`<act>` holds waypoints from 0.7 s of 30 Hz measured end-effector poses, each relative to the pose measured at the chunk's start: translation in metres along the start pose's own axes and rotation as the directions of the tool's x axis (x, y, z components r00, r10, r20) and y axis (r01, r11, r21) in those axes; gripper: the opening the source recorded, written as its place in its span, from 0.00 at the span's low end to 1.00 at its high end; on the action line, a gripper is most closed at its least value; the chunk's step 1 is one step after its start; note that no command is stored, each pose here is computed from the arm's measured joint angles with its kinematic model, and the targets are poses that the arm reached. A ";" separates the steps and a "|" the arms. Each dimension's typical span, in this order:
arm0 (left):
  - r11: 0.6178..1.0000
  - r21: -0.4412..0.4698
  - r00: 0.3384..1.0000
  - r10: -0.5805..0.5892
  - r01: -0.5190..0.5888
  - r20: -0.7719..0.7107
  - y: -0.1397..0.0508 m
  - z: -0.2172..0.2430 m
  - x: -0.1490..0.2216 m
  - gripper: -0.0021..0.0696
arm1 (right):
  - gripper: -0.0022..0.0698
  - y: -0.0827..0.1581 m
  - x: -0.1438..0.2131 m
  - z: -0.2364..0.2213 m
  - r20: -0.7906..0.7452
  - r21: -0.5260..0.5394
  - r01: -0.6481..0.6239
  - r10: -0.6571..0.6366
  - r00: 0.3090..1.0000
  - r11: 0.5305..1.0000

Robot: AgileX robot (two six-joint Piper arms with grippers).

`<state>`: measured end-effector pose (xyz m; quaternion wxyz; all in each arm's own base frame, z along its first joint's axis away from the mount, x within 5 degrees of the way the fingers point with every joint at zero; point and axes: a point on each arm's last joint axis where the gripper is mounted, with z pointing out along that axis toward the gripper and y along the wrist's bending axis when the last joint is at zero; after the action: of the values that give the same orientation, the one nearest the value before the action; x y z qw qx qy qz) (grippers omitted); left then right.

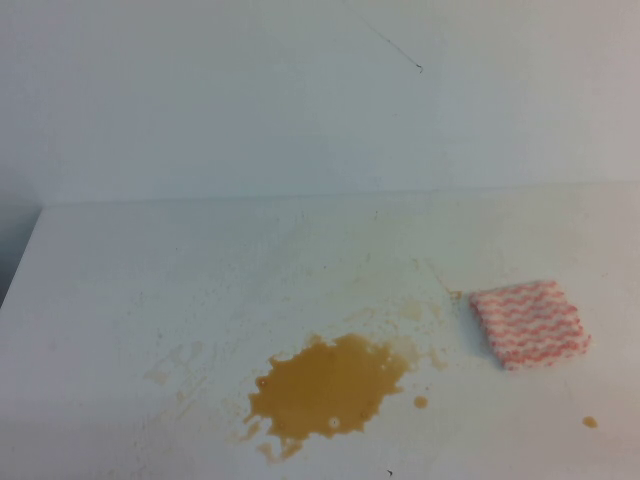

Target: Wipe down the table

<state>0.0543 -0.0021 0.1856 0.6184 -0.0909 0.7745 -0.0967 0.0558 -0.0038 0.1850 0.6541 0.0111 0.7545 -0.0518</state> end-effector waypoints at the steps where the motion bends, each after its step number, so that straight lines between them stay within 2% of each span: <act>1: 1.000 0.000 1.000 0.000 0.000 0.000 0.000 0.000 0.000 0.02 | 0.03 0.000 -0.002 0.000 0.025 0.004 -0.011 0.011 1.000 1.000; 6: 1.000 0.000 1.000 0.002 -0.002 0.000 0.000 0.000 0.000 0.02 | 0.03 -0.004 -0.015 -0.001 0.168 0.038 -0.040 0.033 0.985 0.998; 14: 1.000 0.000 1.000 0.002 -0.002 0.000 0.000 0.000 0.000 0.02 | 0.03 -0.011 -0.040 -0.009 0.387 0.075 -0.123 0.085 0.918 0.990; 21: 1.000 0.000 1.000 0.002 -0.002 0.001 0.000 0.000 0.000 0.02 | 0.03 -0.014 -0.096 -0.035 0.557 0.096 -0.093 0.024 0.830 0.991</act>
<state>0.0543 -0.0021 0.1857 0.6191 -0.0902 0.7742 -0.0962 0.0336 -0.0099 0.2861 0.8440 0.0579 0.5275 -0.0777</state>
